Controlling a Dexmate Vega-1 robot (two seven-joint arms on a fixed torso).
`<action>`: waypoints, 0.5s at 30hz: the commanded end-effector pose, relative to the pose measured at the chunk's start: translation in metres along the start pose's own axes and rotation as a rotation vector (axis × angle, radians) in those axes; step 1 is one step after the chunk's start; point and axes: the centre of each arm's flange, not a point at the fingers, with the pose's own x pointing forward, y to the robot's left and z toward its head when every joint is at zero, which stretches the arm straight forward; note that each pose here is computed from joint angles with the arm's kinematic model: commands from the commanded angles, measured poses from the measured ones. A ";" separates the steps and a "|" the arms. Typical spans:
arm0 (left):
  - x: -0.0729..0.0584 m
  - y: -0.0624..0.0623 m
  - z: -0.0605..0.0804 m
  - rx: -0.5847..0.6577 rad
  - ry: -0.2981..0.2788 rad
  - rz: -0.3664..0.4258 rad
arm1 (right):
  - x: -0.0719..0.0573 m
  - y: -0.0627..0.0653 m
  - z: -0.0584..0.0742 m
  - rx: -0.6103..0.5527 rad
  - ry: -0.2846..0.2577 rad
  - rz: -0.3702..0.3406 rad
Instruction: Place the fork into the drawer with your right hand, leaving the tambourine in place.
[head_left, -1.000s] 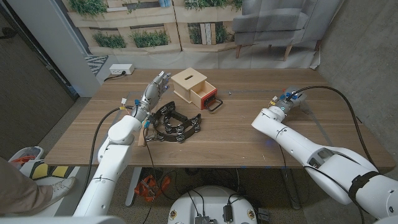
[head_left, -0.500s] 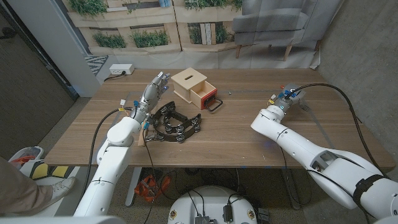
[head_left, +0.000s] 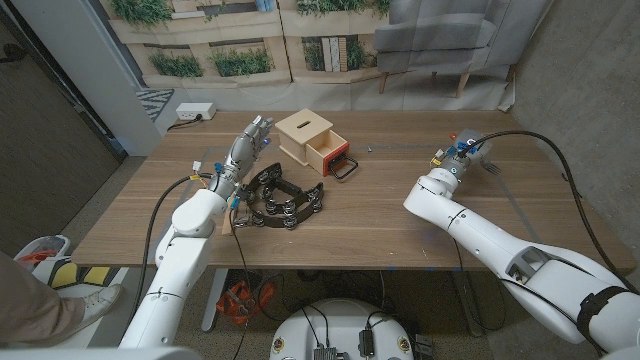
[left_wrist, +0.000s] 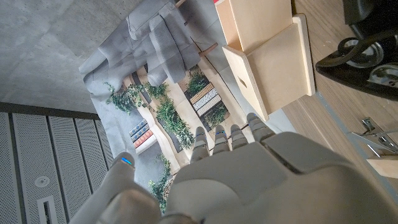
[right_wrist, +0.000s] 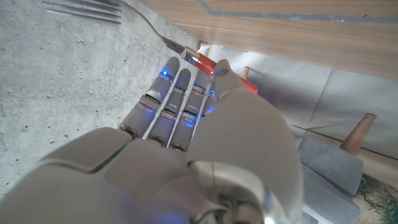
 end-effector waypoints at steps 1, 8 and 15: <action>0.000 -0.004 0.002 0.000 -0.008 -0.003 | -0.005 -0.015 -0.001 0.012 -0.032 -0.020; 0.003 -0.005 0.005 0.004 -0.013 -0.013 | -0.007 -0.022 -0.002 0.018 -0.047 -0.032; 0.006 -0.006 0.006 0.004 -0.019 -0.014 | -0.007 -0.026 -0.001 0.013 -0.057 -0.034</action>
